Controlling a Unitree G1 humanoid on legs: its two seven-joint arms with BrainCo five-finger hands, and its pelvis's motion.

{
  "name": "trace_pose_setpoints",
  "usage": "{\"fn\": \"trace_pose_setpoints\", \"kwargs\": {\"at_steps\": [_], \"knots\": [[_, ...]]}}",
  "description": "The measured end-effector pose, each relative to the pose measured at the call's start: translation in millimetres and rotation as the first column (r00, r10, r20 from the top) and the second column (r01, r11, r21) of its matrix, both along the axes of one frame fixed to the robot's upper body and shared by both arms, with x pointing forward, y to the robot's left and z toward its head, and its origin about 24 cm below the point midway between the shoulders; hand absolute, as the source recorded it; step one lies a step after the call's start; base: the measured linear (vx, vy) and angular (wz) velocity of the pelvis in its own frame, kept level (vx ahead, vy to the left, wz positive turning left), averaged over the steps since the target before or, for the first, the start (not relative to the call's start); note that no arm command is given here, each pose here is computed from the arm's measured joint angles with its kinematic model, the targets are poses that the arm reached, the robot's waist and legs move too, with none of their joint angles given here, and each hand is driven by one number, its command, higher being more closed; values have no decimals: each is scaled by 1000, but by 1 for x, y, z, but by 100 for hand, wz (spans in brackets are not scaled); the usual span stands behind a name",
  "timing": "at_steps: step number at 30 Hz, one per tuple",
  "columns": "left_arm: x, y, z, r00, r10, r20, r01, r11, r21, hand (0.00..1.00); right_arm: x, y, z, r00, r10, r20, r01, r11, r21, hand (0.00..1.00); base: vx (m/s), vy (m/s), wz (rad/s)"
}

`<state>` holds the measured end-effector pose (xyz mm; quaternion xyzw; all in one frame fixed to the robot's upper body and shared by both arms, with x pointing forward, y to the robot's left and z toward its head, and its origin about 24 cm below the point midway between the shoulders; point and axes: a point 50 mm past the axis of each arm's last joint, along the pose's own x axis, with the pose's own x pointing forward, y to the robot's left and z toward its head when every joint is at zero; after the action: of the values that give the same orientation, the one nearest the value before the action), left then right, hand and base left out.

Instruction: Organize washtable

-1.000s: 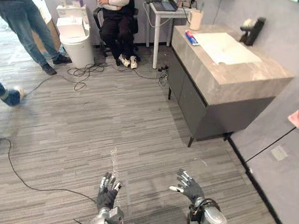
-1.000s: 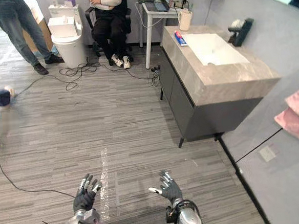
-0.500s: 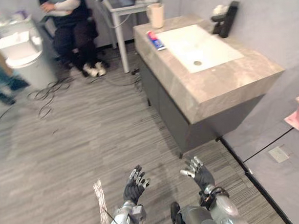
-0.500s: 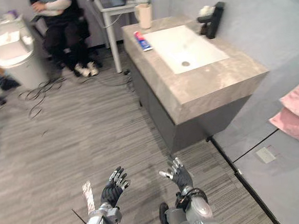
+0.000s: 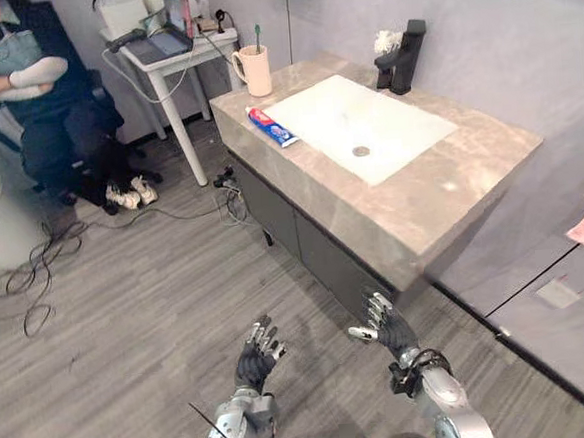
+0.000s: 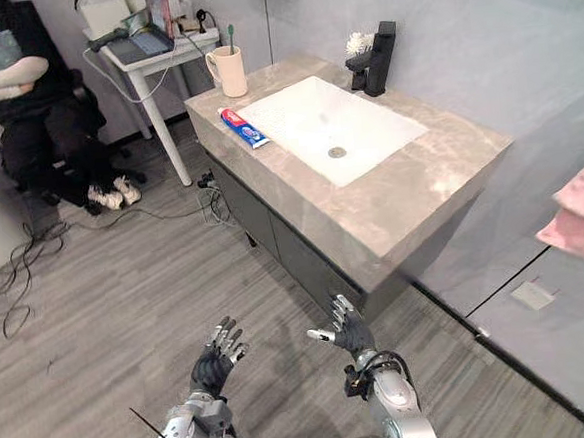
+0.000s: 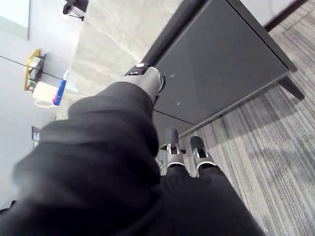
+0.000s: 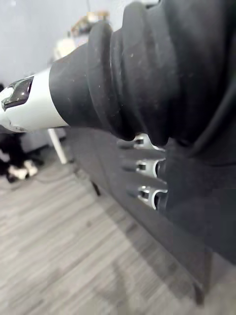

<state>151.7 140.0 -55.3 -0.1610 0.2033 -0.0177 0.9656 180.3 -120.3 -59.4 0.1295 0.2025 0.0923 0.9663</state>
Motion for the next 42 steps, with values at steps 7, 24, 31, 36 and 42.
{"fn": "trace_pose_setpoints", "kwargs": {"at_steps": [7, 24, 31, 36, 42], "knots": [[3, -10, 4, 993, -117, 32, 117, 993, 12, 0, 9, 2, 6, 999, -10, 41, 10, 1000, 2, 0, 72, 246, -48], [0, -1, -5, 997, -77, -4, 77, 997, 27, 0, -16, 3, -16, 983, 171, -64, -177, 979, -104, 0, 28, 67, -35], [-7, 3, -10, 998, -56, -37, 57, 998, 28, 0, -23, 2, -21, 988, 119, -95, -125, 990, -59, 0, 0, -1, 0], [-1, 18, -8, 997, 78, -28, -77, 996, 37, 0, -16, -19, -18, 995, -48, -86, 45, 998, -36, 0, 34, 3, 28], [2, 40, -1, 959, 285, -8, -285, 959, -2, 0, -6, -59, -2, 959, -282, -15, 282, 959, -32, 0, 111, 87, 92]]}}
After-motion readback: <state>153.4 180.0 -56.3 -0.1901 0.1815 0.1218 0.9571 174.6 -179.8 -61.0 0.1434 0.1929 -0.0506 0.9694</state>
